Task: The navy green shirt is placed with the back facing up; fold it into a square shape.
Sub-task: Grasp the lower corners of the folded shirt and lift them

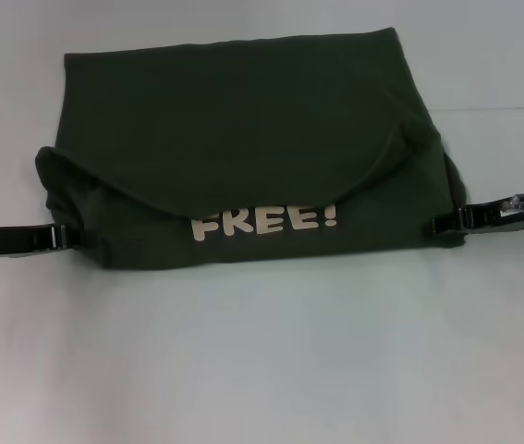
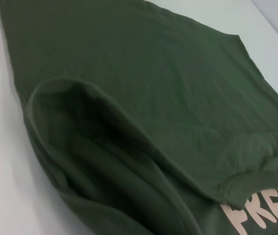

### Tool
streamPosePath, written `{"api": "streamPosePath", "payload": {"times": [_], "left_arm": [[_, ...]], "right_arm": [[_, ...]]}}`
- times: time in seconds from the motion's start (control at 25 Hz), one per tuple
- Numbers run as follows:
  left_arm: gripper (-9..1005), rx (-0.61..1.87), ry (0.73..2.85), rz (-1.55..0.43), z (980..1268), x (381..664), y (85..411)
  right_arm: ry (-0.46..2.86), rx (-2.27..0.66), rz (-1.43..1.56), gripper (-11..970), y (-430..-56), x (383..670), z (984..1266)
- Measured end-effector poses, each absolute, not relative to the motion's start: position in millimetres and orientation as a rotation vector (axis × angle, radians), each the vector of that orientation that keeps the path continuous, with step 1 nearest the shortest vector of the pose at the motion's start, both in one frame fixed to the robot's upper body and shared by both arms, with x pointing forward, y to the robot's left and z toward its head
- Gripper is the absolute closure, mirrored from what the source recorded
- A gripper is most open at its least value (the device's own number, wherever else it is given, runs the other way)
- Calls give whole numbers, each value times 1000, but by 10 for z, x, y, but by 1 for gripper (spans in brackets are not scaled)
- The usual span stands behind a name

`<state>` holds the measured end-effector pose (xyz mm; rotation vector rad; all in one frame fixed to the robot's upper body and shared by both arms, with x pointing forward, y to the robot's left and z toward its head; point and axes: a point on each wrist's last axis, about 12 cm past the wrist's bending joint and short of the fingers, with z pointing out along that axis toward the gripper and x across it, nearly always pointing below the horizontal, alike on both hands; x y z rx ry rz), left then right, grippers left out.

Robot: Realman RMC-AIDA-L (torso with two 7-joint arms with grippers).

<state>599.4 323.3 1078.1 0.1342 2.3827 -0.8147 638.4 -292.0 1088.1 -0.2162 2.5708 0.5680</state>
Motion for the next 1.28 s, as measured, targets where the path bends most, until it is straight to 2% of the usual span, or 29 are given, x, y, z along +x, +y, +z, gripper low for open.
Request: {"api": "streamPosePath", "payload": {"times": [0.04,0.28,0.72,0.92,1.12,1.28], "left_arm": [[982,134,2383,-815,10781,5994,3233],[981,134,2381,-816,10785,5995,3234],[982,133,2379,-819,10787,5997,3232],[981,134,2378,-820,10789,5997,3232],[981,137,2378,-826,10792,5994,3229],[982,147,2381,-853,10830,5983,3242]], "right_arm": [[2571,-217,567,369,-2919,6384,10881],[2570,-220,557,542,-2922,6389,10879],[2569,-242,535,581,-2933,6384,10863],[2570,-241,533,792,-2939,6379,10857],[2569,-235,534,926,-2972,6380,10874],[2572,-232,565,923,-3039,6370,10935]]}}
